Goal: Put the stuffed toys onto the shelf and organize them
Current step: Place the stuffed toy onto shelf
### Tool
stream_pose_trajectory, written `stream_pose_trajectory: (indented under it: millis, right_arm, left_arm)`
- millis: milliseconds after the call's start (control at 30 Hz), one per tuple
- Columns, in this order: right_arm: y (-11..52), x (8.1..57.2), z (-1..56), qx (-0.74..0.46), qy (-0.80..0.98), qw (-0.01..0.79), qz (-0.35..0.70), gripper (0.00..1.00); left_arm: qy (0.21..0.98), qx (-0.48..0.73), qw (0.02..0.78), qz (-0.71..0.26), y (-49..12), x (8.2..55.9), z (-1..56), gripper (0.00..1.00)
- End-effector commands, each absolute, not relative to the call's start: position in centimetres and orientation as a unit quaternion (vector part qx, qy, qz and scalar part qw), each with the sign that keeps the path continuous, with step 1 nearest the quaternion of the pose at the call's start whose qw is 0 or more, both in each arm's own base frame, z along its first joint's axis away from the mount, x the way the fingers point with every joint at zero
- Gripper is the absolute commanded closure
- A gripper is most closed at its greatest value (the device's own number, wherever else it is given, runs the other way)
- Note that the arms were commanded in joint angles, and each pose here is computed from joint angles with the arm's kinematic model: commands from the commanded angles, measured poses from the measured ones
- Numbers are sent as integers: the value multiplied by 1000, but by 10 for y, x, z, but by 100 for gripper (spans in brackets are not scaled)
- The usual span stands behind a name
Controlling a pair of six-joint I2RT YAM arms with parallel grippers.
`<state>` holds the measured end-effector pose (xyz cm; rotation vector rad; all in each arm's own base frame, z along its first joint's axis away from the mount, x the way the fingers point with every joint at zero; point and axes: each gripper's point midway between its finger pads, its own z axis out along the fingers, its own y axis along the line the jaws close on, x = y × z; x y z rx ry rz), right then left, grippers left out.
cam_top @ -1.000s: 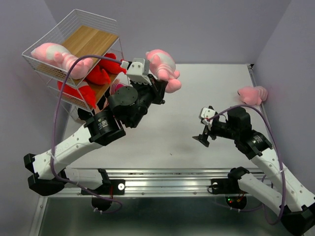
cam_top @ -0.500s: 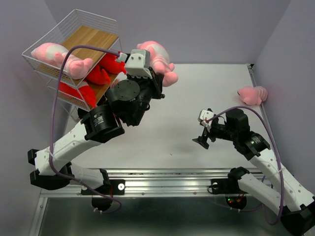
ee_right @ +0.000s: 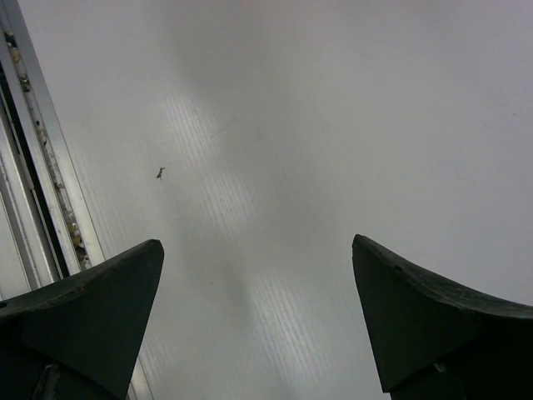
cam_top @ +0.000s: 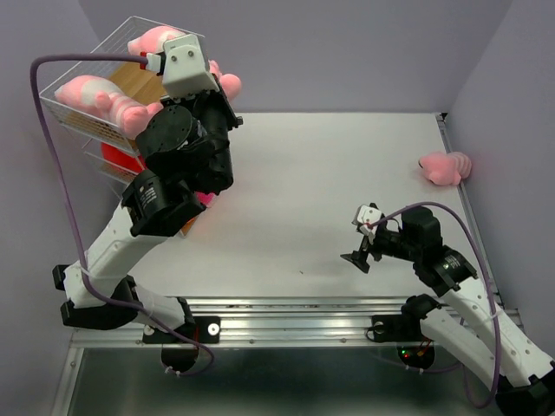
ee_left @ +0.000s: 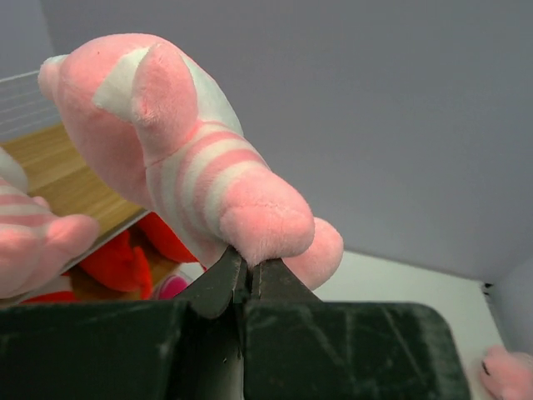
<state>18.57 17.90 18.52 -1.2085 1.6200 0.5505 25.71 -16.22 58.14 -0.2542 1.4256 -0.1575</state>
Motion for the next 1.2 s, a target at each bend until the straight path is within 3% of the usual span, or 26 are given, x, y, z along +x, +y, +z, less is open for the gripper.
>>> stream_pose_trajectory:
  millis: [0, 267, 600, 1167]
  right_arm:
    - [185, 186, 199, -493, 645, 533, 240, 0]
    - [186, 179, 204, -497, 631, 542, 247, 0]
    - [179, 184, 207, -490, 631, 554, 236, 0]
    - [175, 187, 205, -485, 635, 554, 233, 0]
  left_arm:
    - [646, -155, 747, 23, -125, 263, 592, 100]
    - [638, -156, 752, 64, -101, 321, 594, 100]
    - [663, -152, 727, 96, -70, 385, 556, 100]
    - [704, -174, 676, 130, -25, 397, 490, 100]
